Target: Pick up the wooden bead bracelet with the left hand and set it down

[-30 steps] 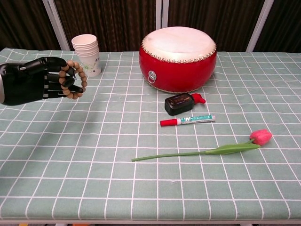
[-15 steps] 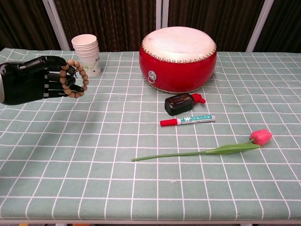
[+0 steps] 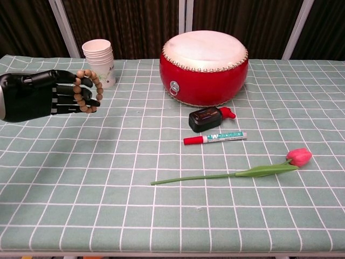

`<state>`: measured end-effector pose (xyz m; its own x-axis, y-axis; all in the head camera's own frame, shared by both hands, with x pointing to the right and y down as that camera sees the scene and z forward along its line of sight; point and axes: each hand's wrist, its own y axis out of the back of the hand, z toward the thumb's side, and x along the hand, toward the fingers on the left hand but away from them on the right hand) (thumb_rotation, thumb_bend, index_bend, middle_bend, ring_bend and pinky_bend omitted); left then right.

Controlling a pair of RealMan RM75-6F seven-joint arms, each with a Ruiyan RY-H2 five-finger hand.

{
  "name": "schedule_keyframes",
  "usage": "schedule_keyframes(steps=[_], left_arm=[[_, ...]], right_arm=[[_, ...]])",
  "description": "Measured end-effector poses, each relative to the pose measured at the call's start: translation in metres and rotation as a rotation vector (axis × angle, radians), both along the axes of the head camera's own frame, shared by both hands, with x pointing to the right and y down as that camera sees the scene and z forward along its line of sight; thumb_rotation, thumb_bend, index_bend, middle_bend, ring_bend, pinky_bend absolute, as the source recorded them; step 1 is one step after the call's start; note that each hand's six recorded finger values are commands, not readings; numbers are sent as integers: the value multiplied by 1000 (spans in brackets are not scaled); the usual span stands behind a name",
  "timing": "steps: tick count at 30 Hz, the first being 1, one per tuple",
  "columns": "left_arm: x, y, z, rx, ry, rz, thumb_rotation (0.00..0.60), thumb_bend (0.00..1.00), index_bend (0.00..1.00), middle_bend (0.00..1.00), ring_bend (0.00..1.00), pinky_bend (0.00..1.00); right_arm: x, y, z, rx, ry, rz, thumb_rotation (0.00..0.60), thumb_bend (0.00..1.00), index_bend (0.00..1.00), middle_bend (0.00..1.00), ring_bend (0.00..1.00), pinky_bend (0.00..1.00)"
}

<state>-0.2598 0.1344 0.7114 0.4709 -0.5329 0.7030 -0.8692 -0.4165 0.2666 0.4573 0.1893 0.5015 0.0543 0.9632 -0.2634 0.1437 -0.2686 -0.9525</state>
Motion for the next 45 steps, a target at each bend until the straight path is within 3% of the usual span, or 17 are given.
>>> schedule_keyframes(steps=[6,8,10,12,17,20,24,26,31,36,45], left_arm=[[1,1,-1,-1,8,2,449,916,416,484,267,128],[1,1,-1,0,11,3,381,908,404,470,254,128],[1,0,-1,-1,17,-2,208,840,395,456,240,128],[1,0,-2,-2,24,-8,128,774,393,453,234,128],[0,1,-2,-1,26,3,77,707,393,462,234,128],[0,1,-1,0,24,10,123,698,398,476,234,128],[1,0,0,0,18,19,264,638,414,512,235,127],[1,0,0,-1,16,18,276,564,427,526,235,127],[1,0,0,-1,19,16,196,470,432,524,235,125],[-1,-1,1,2,11,21,344,469,447,532,235,124],[-3,-1,5,-4,-8,7,461,469,504,577,270,125]], right_arm=[[1,0,0,0,0,2,600,164,0,6,0,0],[1,1,0,0,1,3,600,164,0,7,0,0],[1,1,0,0,0,2,600,164,0,6,0,0],[0,1,0,0,0,1,600,164,0,6,0,0],[0,0,0,2,0,1,600,164,0,7,0,0],[0,1,-1,2,1,1,600,165,0,7,0,0],[1,1,-1,3,3,2,600,164,0,7,0,0],[1,1,0,2,4,2,600,165,0,7,0,0],[1,0,0,2,3,5,600,164,0,7,0,0],[0,-1,1,-1,3,2,600,164,0,7,0,0],[1,-1,2,-1,5,4,600,165,0,7,0,0]])
